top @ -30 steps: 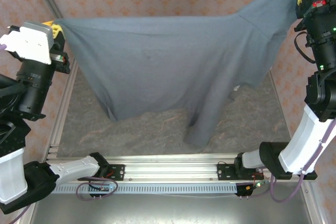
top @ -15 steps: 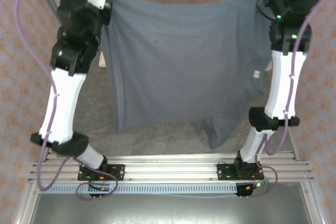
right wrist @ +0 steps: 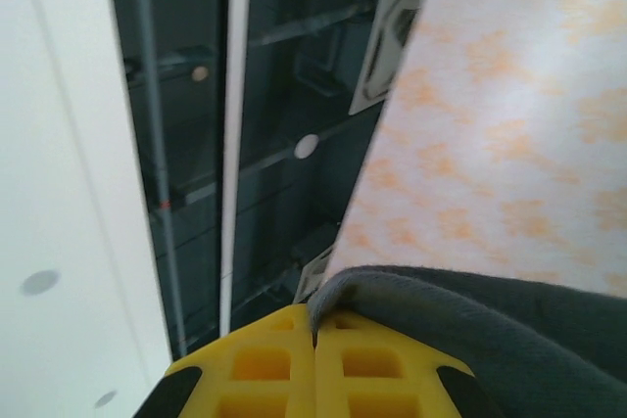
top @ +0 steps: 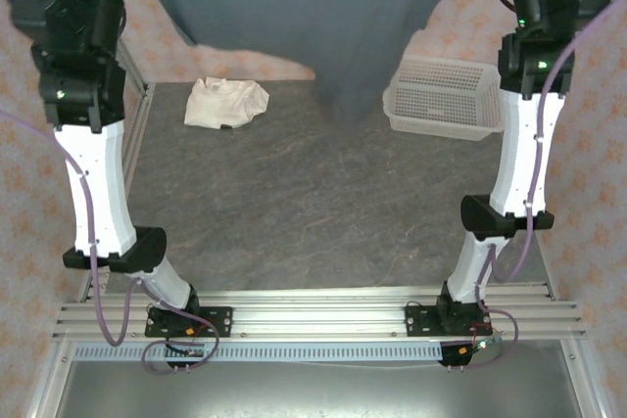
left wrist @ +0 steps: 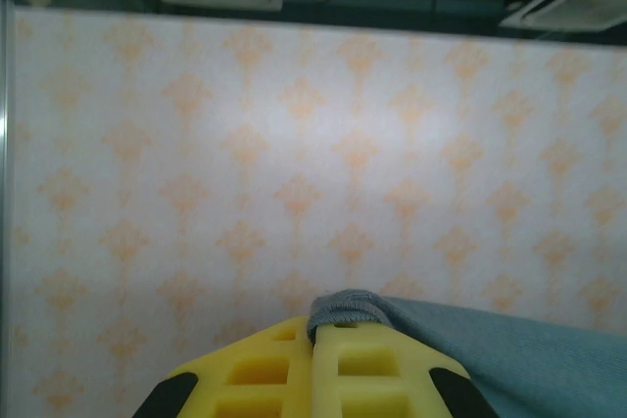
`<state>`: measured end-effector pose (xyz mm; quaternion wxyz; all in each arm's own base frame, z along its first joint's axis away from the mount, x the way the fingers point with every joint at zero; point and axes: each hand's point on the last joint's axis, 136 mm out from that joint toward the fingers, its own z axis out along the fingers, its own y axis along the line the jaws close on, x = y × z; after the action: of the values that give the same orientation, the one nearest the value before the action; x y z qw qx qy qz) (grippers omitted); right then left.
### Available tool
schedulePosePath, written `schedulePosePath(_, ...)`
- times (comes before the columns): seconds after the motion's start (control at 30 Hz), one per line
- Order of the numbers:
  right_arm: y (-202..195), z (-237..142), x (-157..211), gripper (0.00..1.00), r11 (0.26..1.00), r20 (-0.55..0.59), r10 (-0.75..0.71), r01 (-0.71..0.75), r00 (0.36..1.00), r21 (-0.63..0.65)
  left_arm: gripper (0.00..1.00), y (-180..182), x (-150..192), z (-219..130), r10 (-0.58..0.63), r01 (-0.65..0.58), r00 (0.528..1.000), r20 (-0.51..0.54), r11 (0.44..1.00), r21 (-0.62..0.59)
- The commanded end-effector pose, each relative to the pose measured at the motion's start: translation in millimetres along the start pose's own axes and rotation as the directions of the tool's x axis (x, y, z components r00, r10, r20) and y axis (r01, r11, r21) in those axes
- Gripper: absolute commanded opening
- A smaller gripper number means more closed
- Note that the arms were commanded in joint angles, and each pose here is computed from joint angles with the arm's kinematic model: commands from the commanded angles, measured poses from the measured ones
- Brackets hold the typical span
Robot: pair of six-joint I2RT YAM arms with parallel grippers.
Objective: Fold the inside-out t-shirt
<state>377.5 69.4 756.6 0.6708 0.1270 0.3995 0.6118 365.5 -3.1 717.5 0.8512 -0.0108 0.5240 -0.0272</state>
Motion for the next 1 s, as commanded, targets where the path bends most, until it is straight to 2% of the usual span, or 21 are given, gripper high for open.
schedulePosePath(0.0,42.3,-14.9,13.3,0.0,0.997,-0.099,-0.018,0.01,0.995,-0.073,0.0,-16.2,-9.3,-14.9,-0.039,0.039,0.999,-0.003,0.995,0.089)
schedulePosePath(0.07,3.5,-15.5,40.8,0.0,0.998,-0.226,0.041,-0.028,0.973,0.058,0.0,-14.8,28.1,-17.9,-0.027,0.038,0.991,-0.128,0.996,0.082)
schedulePosePath(0.13,-37.5,-26.4,83.1,0.0,0.978,-0.373,0.101,-0.024,0.922,0.206,0.0,-15.6,71.4,-32.4,-0.012,0.037,0.963,-0.27,0.995,0.088)
schedulePosePath(0.2,-77.4,-57.0,138.5,0.0,0.933,-0.533,0.138,0.071,0.835,0.352,0.0,-9.4,123.3,-59.0,-0.033,0.057,0.92,-0.39,0.997,0.05)
schedulePosePath(0.23,-94.8,-76.9,163.9,0.0,0.906,-0.597,0.155,0.127,0.787,0.403,0.0,-5.9,140.4,-74.3,-0.055,0.071,0.907,-0.417,0.997,0.024)
schedulePosePath(0.3,-131.2,-121.3,210.6,0.0,0.863,-0.656,0.235,0.157,0.717,0.48,0.0,-0.4,186.4,-113.6,-0.11,0.111,0.868,-0.483,0.993,-0.028)
schedulePosePath(0.43,-202.5,-224.1,256.5,0.0,0.761,-0.516,0.427,0.013,0.743,0.648,0.0,10.0,272.9,-189.6,-0.231,0.17,0.752,-0.617,0.973,-0.157)
schedulePosePath(0.5,-225.3,-278.6,267.7,0.0,0.701,-0.505,0.449,0.059,0.737,0.71,0.0,13.5,311.2,-219.7,-0.299,0.192,0.679,-0.671,0.954,-0.231)
schedulePosePath(0.57,-240.0,-319.4,272.9,0.0,0.646,-0.509,0.456,0.122,0.73,0.754,0.0,8.2,337.0,-243.8,-0.294,0.163,0.607,-0.739,0.955,-0.246)
schedulePosePath(0.7,-260.0,-382.2,279.9,0.0,0.554,-0.513,0.473,0.211,0.717,0.805,0.0,-4.3,383.6,-292.8,-0.352,0.175,0.46,-0.815,0.936,-0.305)
schedulePosePath(0.77,-269.1,-409.3,280.4,0.0,0.495,-0.502,0.484,0.249,0.717,0.832,0.0,-5.7,397.9,-314.8,-0.4,0.198,0.419,-0.815,0.916,-0.348)
schedulePosePath(0.83,-272.5,-435.4,278.2,0.0,0.431,-0.495,0.494,0.294,0.715,0.853,0.0,2.7,406.3,-338.8,-0.445,0.17,0.389,-0.807,0.895,-0.412)
schedulePosePath(0.93,-270.9,-484.9,269.4,0.0,0.286,-0.44,0.521,0.337,0.731,0.897,0.0,16.4,405.6,-377.5,-0.476,0.099,0.351,-0.806,0.875,-0.473)
schedulePosePath(0.97,-270.1,-507.3,267.6,0.0,0.222,-0.393,0.536,0.324,0.747,0.92,0.0,21.4,403.8,-391.3,-0.52,0.088,0.342,-0.782,0.847,-0.525)
